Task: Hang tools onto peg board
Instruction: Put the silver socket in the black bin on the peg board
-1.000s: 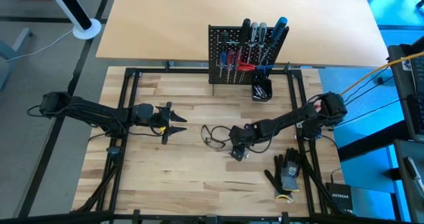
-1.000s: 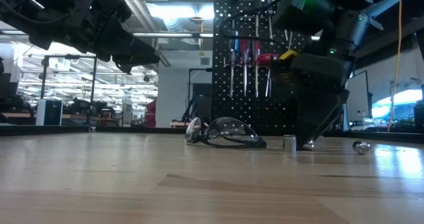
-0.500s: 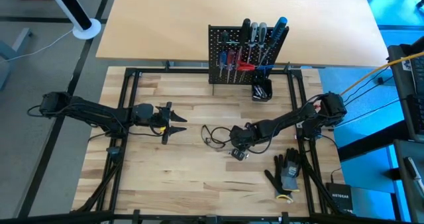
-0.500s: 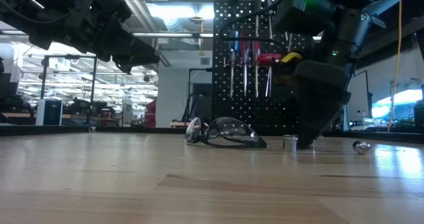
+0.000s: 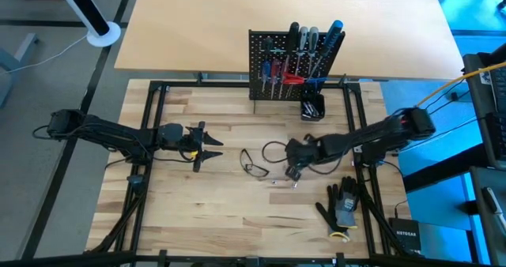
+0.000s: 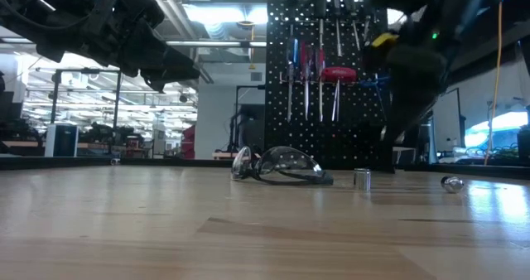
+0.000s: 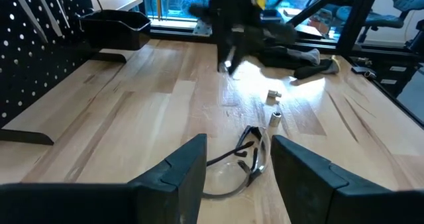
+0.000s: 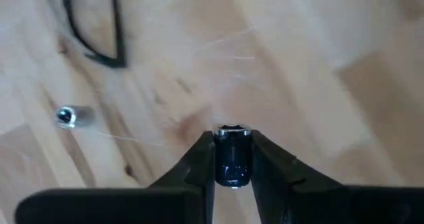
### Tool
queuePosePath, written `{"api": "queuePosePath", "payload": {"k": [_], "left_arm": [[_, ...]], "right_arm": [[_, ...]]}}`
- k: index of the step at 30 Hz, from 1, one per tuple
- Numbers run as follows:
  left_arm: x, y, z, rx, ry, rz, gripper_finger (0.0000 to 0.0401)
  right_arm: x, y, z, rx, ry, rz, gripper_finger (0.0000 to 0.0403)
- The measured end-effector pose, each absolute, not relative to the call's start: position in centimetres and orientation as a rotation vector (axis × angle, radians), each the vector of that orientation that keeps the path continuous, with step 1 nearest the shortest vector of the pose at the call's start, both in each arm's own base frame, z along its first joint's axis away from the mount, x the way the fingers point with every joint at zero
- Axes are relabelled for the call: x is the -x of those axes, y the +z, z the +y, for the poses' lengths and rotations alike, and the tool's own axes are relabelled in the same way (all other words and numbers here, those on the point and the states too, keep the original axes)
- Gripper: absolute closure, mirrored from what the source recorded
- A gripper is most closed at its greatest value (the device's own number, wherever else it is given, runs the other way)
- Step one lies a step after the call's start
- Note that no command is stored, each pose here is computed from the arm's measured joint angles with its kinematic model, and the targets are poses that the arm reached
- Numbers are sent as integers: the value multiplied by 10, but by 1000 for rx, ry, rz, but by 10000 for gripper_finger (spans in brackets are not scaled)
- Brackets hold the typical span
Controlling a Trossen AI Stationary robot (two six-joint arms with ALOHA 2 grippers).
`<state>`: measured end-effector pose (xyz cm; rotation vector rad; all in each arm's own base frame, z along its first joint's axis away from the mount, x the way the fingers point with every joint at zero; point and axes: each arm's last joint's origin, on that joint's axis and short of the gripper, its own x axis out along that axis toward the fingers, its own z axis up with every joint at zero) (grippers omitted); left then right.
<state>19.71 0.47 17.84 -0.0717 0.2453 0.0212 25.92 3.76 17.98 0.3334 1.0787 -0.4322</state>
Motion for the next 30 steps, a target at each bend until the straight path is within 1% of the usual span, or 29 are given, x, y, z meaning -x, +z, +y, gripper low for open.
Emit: {"api": "queuePosePath", "payload": {"k": [4, 9, 15, 18, 22, 30], "left_arm": [[-197, 178, 5, 72, 22, 246, 242], [-197, 178, 5, 72, 22, 246, 242], [-197, 178, 5, 72, 22, 246, 242], [-197, 178, 5, 72, 22, 246, 242], [-197, 178, 5, 72, 22, 246, 242], [-197, 178, 5, 70, 22, 247, 242]], "right_arm": [[-241, 204, 23, -350, -528, 1024, 323], [-222, 229, 1, -392, -602, 952, 324], [-204, 248, -33, -389, -762, 840, 324], [-200, 250, -50, -393, -846, 815, 324], [-197, 249, -67, -390, -904, 820, 323], [-198, 243, -84, -416, -972, 834, 294]]}}
